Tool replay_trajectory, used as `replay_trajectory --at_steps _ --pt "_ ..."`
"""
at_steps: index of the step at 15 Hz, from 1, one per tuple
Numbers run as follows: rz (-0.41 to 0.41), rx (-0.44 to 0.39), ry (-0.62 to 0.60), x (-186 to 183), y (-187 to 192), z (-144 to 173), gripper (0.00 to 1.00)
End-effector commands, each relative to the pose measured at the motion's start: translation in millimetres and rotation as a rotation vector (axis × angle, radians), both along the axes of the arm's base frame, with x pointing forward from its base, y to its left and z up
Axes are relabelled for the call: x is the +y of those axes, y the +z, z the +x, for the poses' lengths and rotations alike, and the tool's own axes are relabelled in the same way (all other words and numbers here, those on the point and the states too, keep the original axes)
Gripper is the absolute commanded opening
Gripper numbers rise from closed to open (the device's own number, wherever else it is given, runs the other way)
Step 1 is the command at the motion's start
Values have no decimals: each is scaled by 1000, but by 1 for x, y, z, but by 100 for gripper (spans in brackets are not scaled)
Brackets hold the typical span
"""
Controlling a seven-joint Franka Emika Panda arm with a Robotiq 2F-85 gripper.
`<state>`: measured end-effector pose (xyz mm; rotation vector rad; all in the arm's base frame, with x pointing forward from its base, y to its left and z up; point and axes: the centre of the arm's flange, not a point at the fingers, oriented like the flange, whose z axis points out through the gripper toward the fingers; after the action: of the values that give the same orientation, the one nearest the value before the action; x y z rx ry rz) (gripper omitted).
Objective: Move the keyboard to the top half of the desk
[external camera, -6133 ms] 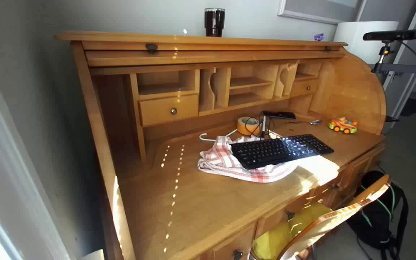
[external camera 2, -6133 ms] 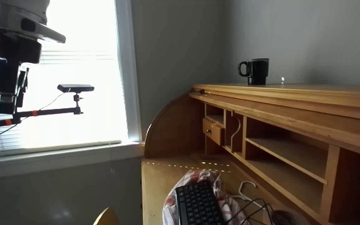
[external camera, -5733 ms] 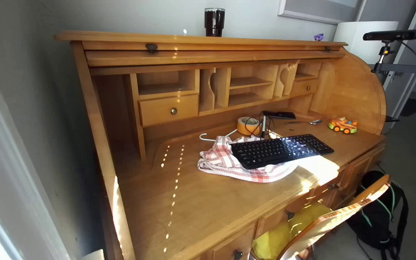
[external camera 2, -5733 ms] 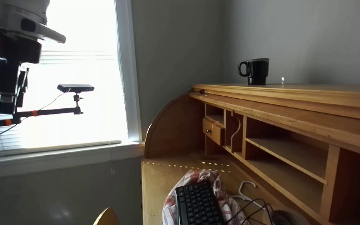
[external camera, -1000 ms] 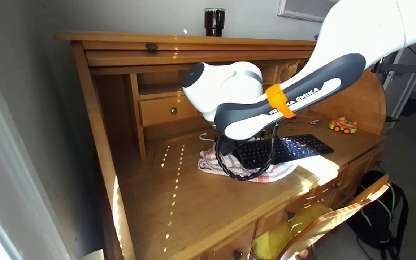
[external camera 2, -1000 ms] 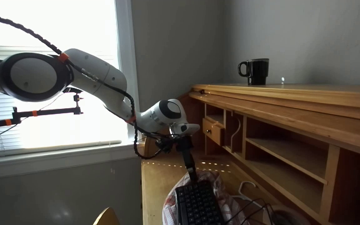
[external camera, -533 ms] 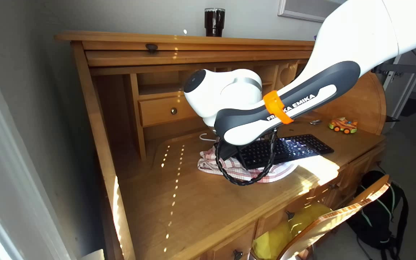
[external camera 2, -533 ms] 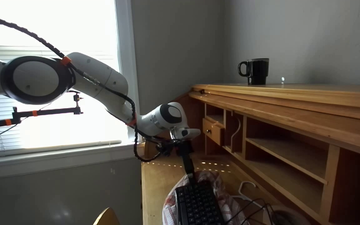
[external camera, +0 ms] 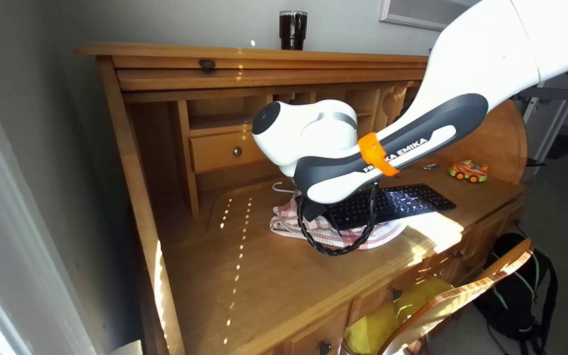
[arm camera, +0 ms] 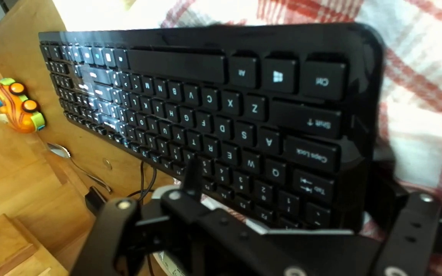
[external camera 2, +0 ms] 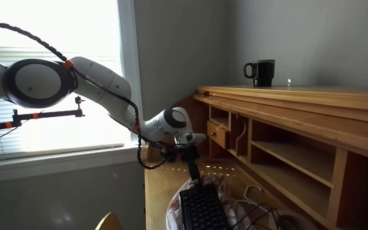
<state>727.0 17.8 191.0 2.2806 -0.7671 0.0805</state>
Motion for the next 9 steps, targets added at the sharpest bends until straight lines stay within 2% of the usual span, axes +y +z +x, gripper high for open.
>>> replay_trajectory --at_steps 1,8,9 --pt "-34 39 -11 -6 -15 7 100" --pt "-99 -8 -35 -13 -19 7 100" --pt "-102 -10 -39 -12 -17 6 75"
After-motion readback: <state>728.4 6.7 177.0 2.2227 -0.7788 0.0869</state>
